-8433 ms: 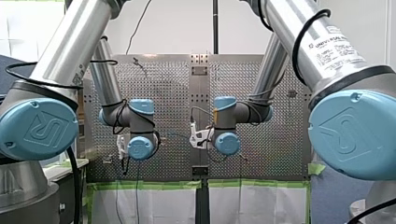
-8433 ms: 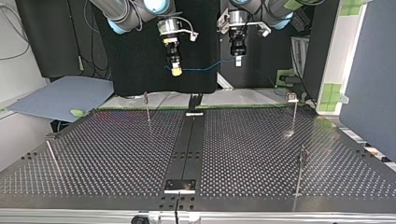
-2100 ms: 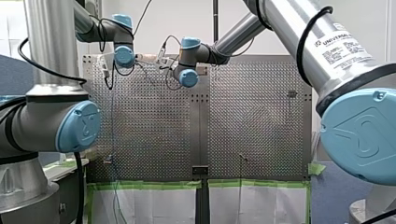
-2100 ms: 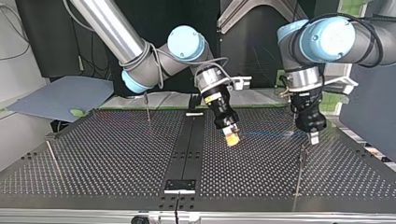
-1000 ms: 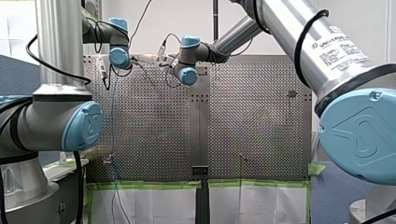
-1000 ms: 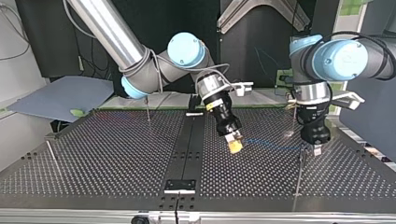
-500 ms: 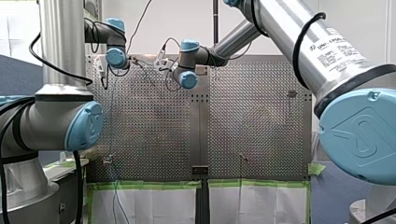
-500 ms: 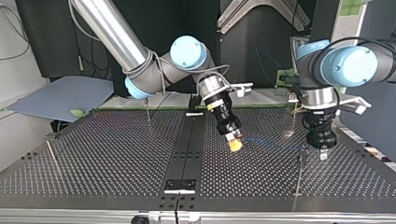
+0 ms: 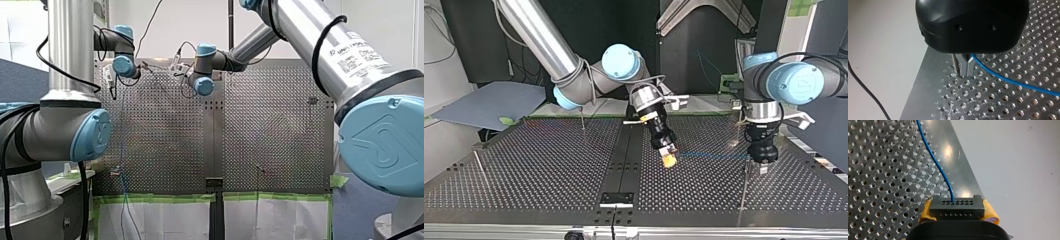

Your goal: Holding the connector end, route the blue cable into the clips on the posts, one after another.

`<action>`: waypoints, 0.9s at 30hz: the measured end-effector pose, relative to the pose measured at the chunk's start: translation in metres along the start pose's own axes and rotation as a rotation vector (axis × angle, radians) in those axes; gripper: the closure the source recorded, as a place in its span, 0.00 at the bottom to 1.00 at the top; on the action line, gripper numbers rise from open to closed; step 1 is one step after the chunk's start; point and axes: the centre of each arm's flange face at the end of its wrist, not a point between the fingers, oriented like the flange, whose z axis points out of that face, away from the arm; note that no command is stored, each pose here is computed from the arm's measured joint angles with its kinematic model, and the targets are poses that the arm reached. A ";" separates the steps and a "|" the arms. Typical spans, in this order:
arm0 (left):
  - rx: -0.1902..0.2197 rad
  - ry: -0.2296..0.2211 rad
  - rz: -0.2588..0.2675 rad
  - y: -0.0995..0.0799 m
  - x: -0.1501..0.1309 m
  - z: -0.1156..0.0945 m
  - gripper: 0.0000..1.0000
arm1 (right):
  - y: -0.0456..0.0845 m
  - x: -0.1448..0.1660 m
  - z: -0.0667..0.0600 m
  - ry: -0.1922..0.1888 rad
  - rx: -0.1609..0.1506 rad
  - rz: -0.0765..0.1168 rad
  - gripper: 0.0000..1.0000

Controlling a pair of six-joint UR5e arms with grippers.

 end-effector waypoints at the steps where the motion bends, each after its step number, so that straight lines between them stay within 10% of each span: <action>1: -0.001 -0.002 -0.003 0.001 0.000 0.001 1.00 | 0.002 -0.001 0.000 0.000 -0.002 -0.001 1.00; 27: 0.036 -0.071 -0.096 0.015 -0.023 0.038 1.00 | 0.016 0.017 0.023 0.048 0.019 -0.015 1.00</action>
